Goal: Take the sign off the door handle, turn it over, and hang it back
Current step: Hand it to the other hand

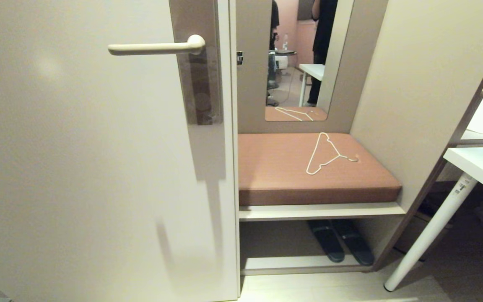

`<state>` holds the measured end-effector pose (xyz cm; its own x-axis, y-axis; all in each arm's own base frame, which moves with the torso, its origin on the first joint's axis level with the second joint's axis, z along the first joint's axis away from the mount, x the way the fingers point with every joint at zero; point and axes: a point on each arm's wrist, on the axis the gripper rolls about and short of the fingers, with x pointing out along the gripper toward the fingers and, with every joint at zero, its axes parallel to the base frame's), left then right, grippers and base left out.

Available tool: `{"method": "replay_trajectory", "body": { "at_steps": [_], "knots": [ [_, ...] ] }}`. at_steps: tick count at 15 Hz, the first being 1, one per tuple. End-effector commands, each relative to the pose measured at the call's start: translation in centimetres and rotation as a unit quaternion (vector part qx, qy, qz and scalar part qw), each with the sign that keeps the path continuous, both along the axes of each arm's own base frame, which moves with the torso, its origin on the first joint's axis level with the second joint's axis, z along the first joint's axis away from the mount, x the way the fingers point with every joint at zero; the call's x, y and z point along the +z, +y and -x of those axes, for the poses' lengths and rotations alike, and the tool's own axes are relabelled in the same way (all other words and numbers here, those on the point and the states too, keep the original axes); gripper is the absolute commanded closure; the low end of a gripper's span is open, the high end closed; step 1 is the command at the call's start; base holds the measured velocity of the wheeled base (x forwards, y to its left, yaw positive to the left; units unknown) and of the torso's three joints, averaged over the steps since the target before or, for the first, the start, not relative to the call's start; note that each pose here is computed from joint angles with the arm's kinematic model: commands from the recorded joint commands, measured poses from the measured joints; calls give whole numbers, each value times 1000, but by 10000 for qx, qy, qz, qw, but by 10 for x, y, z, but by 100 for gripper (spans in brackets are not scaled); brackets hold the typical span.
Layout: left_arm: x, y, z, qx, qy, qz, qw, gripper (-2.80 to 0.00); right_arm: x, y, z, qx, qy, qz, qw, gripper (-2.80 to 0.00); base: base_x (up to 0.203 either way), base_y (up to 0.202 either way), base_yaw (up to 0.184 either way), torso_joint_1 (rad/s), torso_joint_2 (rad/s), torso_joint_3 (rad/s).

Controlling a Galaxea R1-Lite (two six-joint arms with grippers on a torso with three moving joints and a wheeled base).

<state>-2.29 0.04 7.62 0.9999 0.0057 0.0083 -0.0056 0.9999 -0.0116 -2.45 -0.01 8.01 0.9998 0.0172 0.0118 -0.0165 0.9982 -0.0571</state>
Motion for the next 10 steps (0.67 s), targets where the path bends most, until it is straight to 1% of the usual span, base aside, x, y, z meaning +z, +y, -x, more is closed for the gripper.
{"method": "replay_trajectory", "body": {
  "at_steps": [1,3,4,7,10],
  "knots": [
    [0,0,0,2,3,4,10000,0,7,0,2,11,-106,5,9999,0,0,0,0,0,0,0],
    [0,0,0,3,3,-5,10000,0,16,0,5,9,-240,4,9997,0,0,0,0,0,0,0],
    [0,0,0,2,-4,-19,10000,0,20,0,8,10,-225,9,9997,0,0,0,0,0,0,0],
    [0,0,0,2,-4,-27,10000,0,36,0,15,124,-27,20,9999,0,0,0,0,0,0,0],
    [0,0,0,2,-4,-34,10000,0,54,1,9,156,156,43,9997,0,0,0,0,0,0,0]
  ]
}}
